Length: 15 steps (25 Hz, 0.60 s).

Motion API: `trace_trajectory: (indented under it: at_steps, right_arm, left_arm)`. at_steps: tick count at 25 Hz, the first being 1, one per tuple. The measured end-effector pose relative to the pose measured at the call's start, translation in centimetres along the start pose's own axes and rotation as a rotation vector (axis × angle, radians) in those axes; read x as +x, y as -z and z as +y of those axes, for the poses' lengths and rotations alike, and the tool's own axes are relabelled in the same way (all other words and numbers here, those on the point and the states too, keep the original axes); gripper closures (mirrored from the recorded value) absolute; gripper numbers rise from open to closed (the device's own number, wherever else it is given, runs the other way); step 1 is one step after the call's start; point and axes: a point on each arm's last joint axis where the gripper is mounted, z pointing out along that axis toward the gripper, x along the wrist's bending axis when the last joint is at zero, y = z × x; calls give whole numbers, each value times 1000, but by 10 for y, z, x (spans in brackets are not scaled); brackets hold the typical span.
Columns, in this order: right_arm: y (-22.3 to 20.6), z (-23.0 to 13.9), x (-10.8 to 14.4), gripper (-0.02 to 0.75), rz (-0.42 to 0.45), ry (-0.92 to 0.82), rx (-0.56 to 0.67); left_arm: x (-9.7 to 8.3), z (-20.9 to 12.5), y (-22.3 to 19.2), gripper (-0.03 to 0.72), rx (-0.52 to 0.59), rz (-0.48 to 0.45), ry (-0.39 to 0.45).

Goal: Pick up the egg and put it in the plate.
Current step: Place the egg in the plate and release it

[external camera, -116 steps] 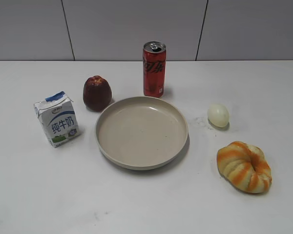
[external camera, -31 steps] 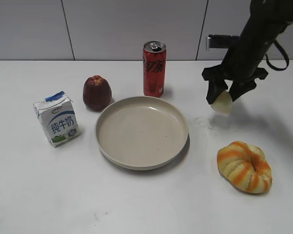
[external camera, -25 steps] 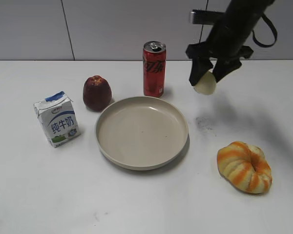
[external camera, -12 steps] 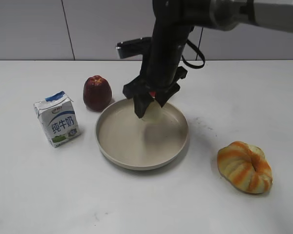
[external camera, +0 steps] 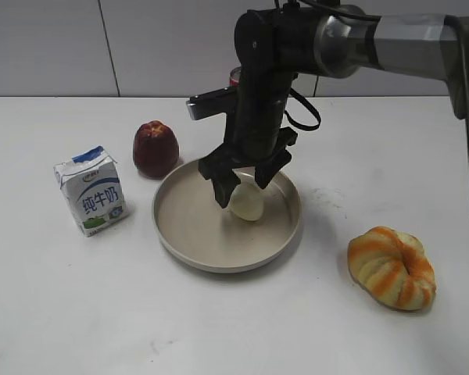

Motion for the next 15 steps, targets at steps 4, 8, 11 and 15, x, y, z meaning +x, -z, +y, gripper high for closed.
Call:
trace_trajectory:
  at_steps: [4, 8, 11, 15]
  right_arm:
    - [8, 0, 0, 113, -14, 10, 13]
    - [57, 2, 2, 113, -21, 19, -73]
    - [109, -4, -3, 113, -35, 13, -161]
    - [169, -26, -36, 113, -99, -55, -246]
  left_arm:
    - [0, 0, 0, 449, 0, 0, 0]
    - [0, 0, 0, 449, 0, 0, 0]
    - [0, 0, 0, 449, 0, 0, 0]
    - [0, 0, 0, 449, 0, 0, 0]
